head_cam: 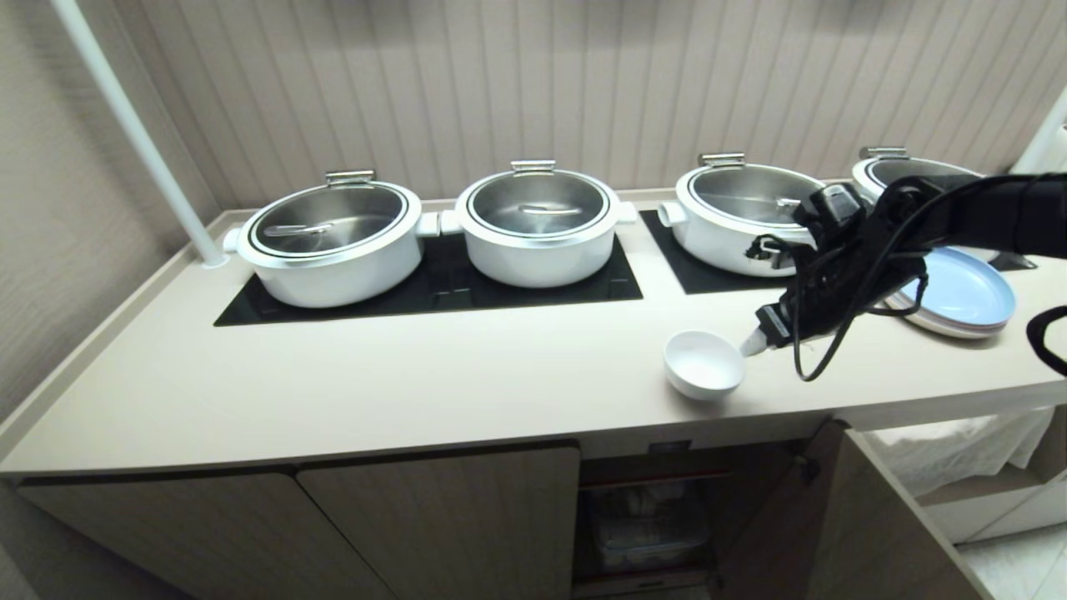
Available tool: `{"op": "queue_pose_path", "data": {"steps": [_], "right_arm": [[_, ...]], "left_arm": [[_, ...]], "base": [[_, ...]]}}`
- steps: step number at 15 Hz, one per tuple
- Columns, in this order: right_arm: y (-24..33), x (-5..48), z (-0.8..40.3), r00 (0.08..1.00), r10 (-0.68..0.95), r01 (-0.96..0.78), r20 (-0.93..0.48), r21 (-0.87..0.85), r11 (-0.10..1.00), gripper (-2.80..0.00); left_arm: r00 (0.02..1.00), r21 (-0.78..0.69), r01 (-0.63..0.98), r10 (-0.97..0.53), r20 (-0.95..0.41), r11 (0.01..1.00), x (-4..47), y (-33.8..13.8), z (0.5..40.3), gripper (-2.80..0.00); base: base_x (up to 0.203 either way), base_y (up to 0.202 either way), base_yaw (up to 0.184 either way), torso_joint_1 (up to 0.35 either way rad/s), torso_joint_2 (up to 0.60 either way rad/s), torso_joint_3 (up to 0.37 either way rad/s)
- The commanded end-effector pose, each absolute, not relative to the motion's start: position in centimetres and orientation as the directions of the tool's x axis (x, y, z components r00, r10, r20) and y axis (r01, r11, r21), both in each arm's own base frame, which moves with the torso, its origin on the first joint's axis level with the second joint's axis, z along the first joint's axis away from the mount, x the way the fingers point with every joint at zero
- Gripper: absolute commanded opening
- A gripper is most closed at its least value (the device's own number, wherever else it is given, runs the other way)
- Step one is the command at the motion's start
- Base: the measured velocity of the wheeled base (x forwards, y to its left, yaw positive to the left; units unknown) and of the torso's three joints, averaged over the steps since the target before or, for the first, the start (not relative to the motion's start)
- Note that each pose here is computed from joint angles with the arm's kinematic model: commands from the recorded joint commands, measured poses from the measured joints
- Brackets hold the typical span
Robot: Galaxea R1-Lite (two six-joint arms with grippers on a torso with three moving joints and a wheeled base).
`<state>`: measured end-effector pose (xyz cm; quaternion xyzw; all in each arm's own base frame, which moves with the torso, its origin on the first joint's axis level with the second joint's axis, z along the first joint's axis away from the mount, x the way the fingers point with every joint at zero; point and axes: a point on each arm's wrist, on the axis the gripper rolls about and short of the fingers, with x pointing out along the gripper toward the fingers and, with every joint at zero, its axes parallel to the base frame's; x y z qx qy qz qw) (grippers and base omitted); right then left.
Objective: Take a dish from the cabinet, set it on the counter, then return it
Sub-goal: Pick up the bowl from the table
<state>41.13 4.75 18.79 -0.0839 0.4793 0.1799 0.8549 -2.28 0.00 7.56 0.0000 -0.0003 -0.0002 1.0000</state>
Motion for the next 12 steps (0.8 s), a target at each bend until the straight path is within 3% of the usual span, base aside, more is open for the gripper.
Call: {"op": "queue_pose_path", "data": {"steps": [1,8,12], "right_arm": [[4.8,41.2,18.5,0.468,0.226,-0.39,-0.854,0.03,0.92,0.0],[5.1,42.0,17.6,0.484,0.214,-0.379,-0.849,0.017,0.925,0.0],[5.9,43.0,16.4,0.502,0.187,-0.256,-0.845,0.061,0.965,0.0]], "left_arm": [[1.0,0.0,0.0,0.0,0.0,1.0,-2.3,0.0,7.6,-2.8],[1.0,0.0,0.0,0.0,0.0,1.0,-2.3,0.0,7.5,-2.8],[1.0,0.0,0.001,-0.001,0.001,1.0,-2.3,0.0,7.6,-2.8]], "base": [[0.0,0.0,0.0,0.0,0.0,0.0],[0.0,0.0,0.0,0.0,0.0,0.0],[0.0,0.0,0.0,0.0,0.0,0.0]]}}
